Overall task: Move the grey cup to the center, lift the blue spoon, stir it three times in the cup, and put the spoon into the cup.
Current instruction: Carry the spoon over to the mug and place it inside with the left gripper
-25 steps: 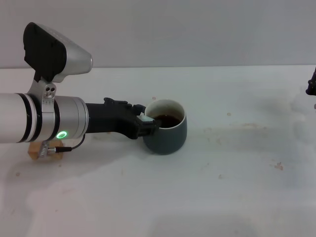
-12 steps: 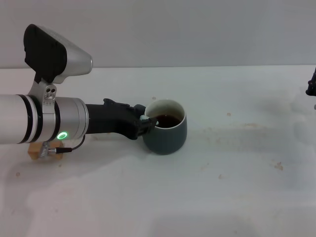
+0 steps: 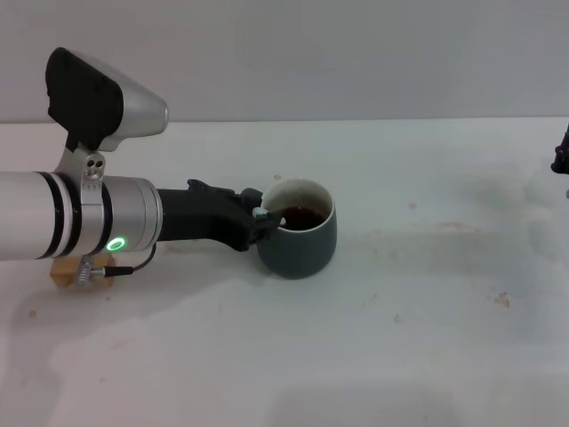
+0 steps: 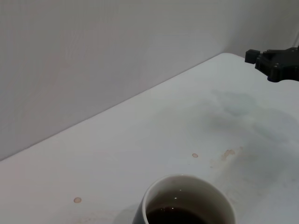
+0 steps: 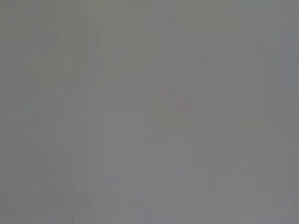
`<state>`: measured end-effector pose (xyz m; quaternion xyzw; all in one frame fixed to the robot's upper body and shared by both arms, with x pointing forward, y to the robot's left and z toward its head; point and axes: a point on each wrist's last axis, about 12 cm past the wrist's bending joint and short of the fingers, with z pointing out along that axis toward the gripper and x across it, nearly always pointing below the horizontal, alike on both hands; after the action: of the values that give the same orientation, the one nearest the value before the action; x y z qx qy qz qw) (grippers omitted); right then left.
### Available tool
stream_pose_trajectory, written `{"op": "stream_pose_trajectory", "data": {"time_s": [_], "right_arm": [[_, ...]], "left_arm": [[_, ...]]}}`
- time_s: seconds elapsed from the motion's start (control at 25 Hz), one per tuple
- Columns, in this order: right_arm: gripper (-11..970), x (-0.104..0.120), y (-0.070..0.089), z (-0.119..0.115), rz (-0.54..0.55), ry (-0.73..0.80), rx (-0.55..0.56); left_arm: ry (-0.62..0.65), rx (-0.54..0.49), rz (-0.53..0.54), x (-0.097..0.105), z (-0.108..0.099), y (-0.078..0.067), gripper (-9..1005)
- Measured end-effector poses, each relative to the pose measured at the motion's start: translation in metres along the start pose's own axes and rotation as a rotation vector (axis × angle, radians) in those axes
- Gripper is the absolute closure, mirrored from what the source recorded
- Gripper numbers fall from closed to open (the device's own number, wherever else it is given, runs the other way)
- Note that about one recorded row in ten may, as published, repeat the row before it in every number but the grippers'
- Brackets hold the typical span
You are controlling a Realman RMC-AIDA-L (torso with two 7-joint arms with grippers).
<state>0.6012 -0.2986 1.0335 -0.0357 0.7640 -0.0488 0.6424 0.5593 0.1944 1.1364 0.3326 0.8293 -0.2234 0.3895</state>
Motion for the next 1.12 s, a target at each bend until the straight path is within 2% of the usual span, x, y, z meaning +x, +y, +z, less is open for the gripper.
{"op": "stream_pose_trajectory", "data": {"time_s": [0.84,1.12], "right_arm": [[926,-0.0006,-0.0006,0.0006,0.002,-0.001,0.005],[926,-0.0008,-0.0006,0.0006,0.003,-0.002,0.006]], "left_arm": [[-0.025,-0.008,-0.037,-0.0001,0.0026,0.0044,803],[-0.042,-0.018,-0.039,-0.0031,0.0031,0.0059,809]]}}
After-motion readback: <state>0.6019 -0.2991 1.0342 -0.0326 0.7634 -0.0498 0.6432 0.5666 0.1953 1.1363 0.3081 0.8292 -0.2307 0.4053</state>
